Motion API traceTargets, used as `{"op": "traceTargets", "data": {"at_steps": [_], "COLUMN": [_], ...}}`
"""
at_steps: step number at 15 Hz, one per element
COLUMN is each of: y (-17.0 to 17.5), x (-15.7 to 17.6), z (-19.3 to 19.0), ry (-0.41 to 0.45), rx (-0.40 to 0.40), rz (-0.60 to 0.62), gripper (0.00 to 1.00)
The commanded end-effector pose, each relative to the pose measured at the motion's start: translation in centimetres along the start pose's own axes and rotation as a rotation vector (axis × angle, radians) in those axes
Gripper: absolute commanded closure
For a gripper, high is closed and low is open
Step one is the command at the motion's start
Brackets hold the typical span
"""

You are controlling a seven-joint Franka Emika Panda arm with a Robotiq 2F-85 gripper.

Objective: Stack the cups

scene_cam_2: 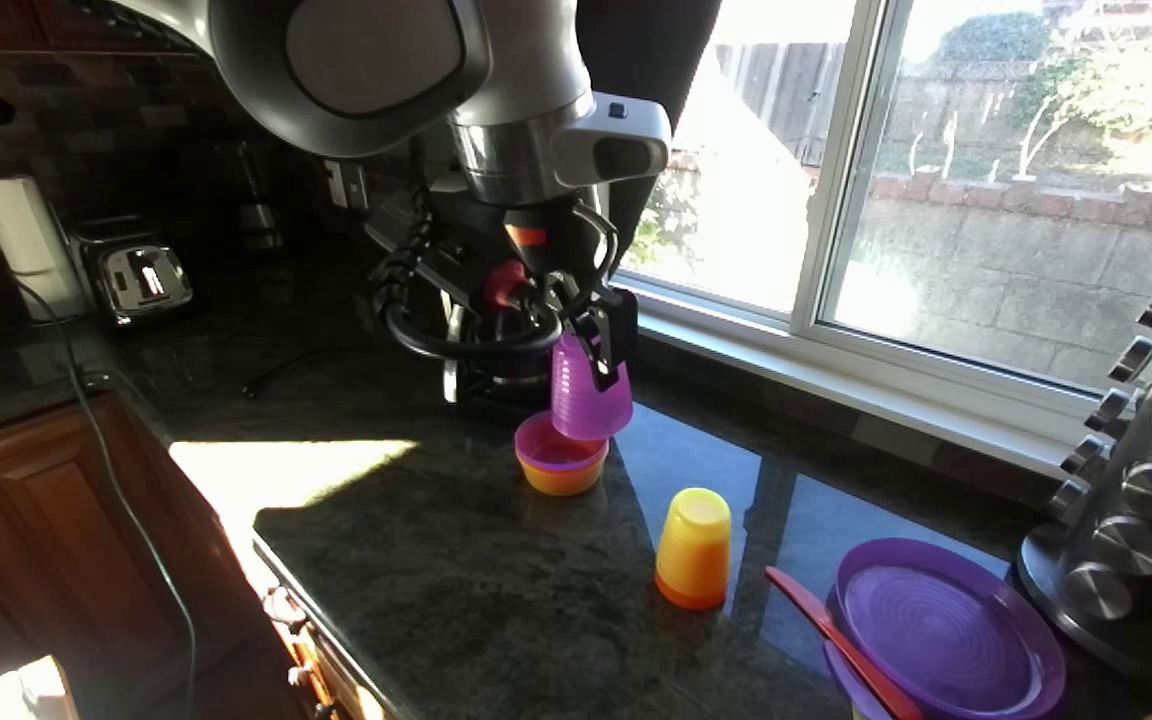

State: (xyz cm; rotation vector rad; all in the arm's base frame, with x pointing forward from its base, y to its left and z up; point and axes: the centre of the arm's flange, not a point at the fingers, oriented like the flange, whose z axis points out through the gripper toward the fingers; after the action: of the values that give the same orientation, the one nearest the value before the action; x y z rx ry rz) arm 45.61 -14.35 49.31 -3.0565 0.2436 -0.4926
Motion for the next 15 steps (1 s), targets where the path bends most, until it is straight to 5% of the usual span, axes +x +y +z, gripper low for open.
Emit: {"op": "traceTargets", "data": {"at_steps": [1, 3, 4, 15], "y": [0.1, 0.0, 0.0, 3.8], "x": [0.0, 0.0, 0.0, 2.2], "z": [0.0, 0.0, 0.0, 0.6], "ry": [0.000, 0.000, 0.000, -0.030], "rx": [0.000, 0.000, 0.000, -0.014], "rz": [0.001, 0.000, 0.001, 0.069], "gripper": [0.32, 0.32, 0.57, 0.57]}}
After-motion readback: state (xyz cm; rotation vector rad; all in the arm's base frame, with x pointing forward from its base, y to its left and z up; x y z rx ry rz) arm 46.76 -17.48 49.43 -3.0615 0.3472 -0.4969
